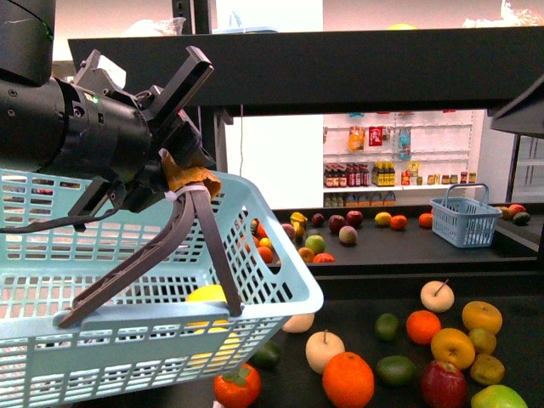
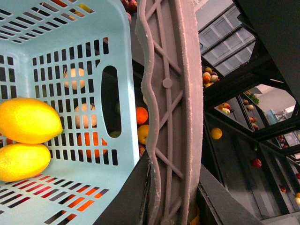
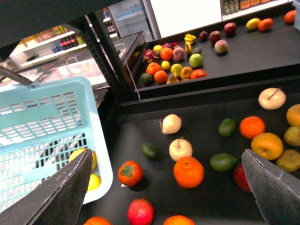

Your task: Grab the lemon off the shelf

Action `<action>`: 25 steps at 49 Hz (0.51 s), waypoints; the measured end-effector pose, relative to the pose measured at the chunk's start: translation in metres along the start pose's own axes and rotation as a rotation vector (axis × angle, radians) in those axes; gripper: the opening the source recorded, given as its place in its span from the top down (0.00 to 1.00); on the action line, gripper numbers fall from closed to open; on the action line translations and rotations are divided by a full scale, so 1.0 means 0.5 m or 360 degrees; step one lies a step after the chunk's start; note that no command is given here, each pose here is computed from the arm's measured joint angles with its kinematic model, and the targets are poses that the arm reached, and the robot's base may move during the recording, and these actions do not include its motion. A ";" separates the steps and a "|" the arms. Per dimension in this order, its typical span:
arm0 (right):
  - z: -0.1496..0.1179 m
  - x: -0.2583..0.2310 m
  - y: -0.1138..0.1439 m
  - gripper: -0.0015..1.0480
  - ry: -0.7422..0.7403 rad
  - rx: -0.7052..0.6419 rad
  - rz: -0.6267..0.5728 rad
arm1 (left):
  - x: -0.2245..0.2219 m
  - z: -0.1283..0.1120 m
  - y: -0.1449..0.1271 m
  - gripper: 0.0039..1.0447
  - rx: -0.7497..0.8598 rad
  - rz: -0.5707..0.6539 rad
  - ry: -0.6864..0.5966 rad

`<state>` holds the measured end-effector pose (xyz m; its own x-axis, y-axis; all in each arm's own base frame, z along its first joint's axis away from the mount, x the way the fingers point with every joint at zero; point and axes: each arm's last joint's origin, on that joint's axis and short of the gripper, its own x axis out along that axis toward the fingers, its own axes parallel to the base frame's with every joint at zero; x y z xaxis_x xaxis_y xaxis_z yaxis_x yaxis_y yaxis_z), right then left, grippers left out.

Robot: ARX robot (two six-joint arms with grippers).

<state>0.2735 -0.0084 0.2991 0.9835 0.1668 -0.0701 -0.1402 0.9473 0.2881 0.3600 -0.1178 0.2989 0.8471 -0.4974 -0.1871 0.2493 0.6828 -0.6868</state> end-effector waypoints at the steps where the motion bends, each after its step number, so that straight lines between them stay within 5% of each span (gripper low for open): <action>1: -0.001 -0.003 -0.001 0.08 -0.0004 -0.0001 0.0002 | 0.000 0.000 0.000 0.84 -0.0002 0.0001 0.0001; 25: -0.108 -0.108 -0.032 0.08 -0.0206 -0.0112 -0.0073 | -0.001 0.001 0.004 0.85 -0.0078 0.0038 -0.0014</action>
<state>0.2162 -0.0179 0.2465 0.9949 0.0908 0.0432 -0.0981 0.9707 0.2195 0.3606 -0.1159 0.2978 0.8566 -0.4767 -0.1977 0.2062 0.6673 -0.7156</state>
